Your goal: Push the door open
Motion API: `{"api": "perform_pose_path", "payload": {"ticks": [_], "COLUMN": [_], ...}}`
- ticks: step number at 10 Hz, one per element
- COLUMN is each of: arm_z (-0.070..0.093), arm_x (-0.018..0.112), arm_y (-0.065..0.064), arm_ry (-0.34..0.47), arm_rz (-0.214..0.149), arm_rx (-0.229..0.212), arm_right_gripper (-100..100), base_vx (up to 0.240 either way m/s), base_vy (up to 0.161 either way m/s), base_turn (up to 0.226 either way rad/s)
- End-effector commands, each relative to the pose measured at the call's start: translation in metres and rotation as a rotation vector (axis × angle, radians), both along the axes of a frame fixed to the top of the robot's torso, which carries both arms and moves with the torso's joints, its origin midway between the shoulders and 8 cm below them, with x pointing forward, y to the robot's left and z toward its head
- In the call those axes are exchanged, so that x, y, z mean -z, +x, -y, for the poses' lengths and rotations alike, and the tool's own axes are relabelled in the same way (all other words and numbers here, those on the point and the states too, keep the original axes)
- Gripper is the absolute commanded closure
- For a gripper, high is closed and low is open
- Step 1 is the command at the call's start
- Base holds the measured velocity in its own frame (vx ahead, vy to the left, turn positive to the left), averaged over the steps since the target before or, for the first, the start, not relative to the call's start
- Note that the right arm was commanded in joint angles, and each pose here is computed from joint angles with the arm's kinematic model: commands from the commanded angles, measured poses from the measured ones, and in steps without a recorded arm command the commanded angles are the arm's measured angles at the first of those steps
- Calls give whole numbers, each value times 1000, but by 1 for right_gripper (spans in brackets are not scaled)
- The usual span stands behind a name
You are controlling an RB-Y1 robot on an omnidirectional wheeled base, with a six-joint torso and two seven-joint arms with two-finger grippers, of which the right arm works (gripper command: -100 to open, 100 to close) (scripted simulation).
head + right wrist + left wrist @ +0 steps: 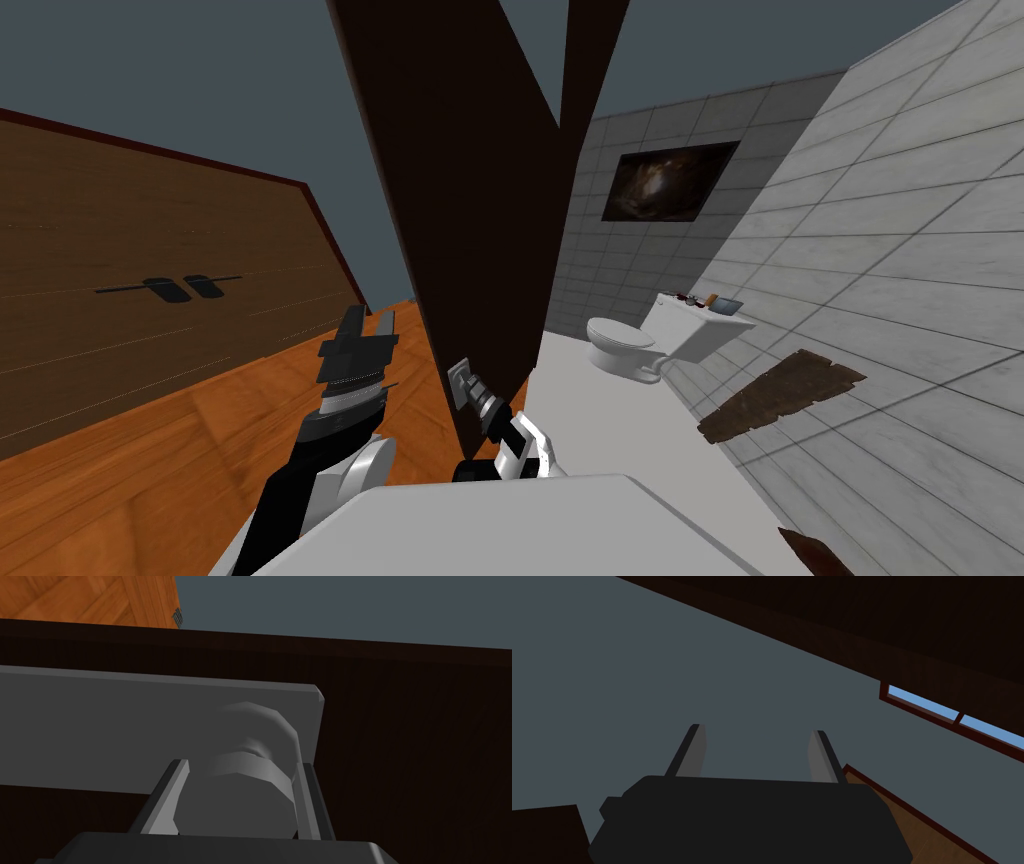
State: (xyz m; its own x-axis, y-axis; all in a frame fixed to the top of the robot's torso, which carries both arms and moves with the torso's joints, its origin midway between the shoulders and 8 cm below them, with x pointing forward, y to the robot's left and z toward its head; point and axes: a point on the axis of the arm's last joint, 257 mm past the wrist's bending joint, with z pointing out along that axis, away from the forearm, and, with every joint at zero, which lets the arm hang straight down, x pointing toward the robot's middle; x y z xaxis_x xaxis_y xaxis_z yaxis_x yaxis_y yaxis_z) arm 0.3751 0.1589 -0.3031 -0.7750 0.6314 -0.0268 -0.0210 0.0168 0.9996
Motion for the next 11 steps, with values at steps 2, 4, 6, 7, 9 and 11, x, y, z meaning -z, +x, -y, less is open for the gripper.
{"api": "perform_pose_path", "payload": {"ticks": [2, 4, 6, 7, 9, 11], "arm_z": [10, 10, 10, 10, 10, 10], "arm_x": [10, 10, 9, 9, 8, 6], "arm_y": [2, 2, 2, 2, 1, 1], "arm_ry": [-22, -21, -19, -19, -17, -14], "arm_rz": [-18, -18, -18, -18, -18, -18], "arm_rx": [19, 23, 31, 31, 35, 42], "arm_right_gripper": [100, 100, 100, 100, 100, 100], "base_vx": [29, 9, 51, 65, 22, 13], "base_vy": [62, 50, 106, 97, 52, 66], "base_turn": [-42, -60, -72, -33, -41, -81]}}
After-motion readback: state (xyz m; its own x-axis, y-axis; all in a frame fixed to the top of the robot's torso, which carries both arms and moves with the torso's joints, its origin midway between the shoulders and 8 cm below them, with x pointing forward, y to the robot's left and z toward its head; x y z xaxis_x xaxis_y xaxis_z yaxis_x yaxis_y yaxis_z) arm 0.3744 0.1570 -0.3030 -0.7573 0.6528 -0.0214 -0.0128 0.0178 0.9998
